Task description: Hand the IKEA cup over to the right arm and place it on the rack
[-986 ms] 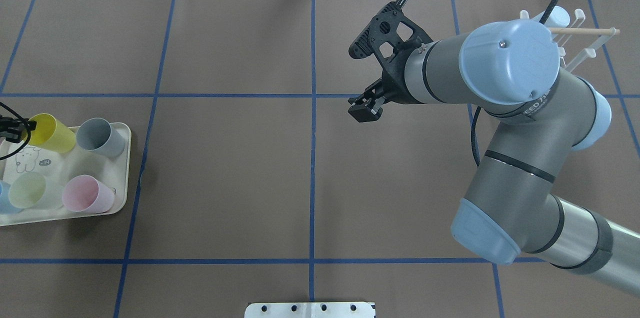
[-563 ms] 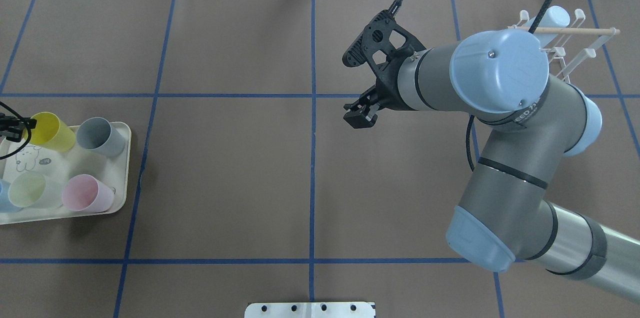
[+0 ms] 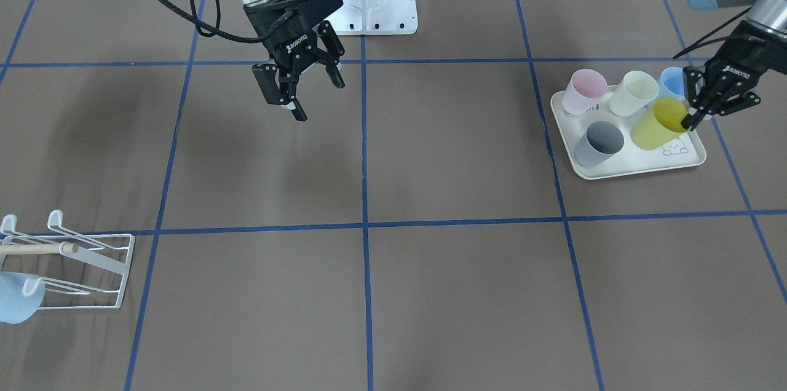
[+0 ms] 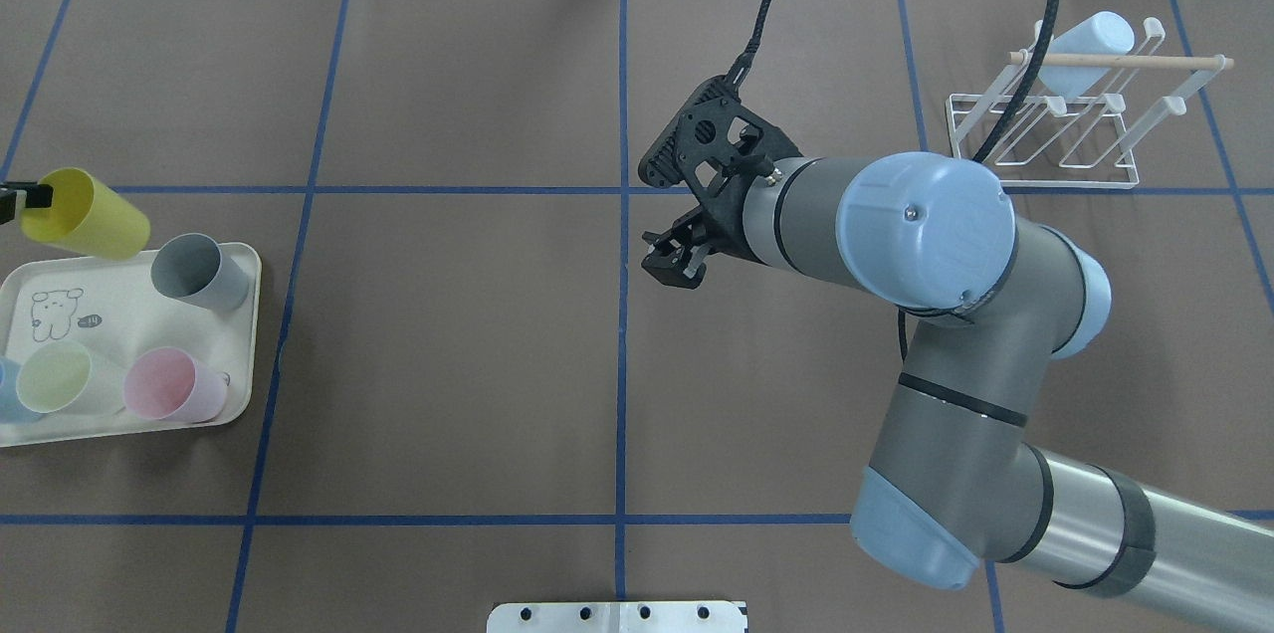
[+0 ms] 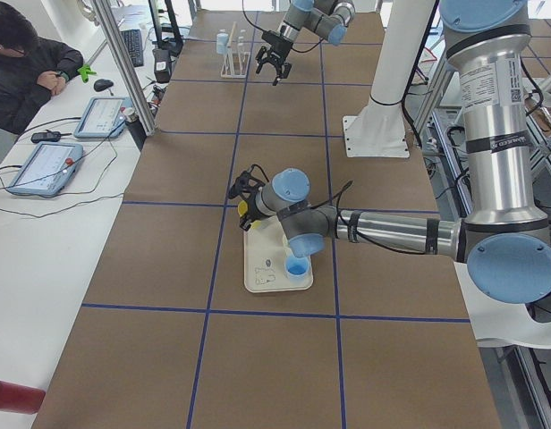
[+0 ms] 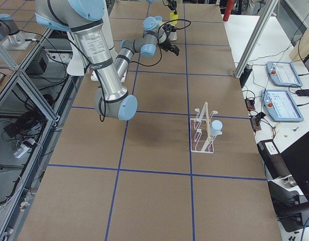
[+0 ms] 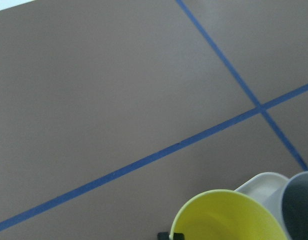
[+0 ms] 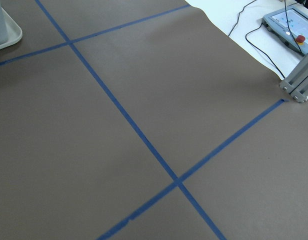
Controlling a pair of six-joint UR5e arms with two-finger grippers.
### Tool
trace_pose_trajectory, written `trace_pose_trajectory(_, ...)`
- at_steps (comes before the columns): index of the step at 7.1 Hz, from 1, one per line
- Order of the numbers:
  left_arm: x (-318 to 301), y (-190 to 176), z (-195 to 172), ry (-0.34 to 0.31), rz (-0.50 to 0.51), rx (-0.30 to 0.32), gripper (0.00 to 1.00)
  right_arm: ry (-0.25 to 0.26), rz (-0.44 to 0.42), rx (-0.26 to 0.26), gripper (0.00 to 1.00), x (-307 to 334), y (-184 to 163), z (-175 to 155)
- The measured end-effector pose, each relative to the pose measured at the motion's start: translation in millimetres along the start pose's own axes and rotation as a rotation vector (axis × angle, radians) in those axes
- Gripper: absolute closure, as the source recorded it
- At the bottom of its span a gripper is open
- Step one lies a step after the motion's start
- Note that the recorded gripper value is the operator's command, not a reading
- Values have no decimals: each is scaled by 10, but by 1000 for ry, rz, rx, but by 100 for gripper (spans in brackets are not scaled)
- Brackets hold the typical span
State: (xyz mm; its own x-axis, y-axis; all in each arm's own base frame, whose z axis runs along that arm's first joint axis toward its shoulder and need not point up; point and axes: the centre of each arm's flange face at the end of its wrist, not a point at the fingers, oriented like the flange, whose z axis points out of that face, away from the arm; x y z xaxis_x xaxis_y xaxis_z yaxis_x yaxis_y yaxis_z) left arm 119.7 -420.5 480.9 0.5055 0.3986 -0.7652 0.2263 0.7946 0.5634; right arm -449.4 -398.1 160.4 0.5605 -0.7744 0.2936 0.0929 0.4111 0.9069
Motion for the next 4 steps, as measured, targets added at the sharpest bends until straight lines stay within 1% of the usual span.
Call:
trace_pose_trajectory(1,386,-255,-173,79,-115,40,100,-31,-2,69,1,-80,58,146)
trace_pose_trajectory(2,783,-483,-274,168,-218,62,100,-65,-3,138,1,-152,119,253)
trace_pose_trajectory(3,1187,-647,-291,259,-294,55,100,-99,-3,194,1,-228,185,335)
trace_pose_trajectory(4,1624,-807,-232,350,-362,36,100,-130,-3,245,1,-308,249,403)
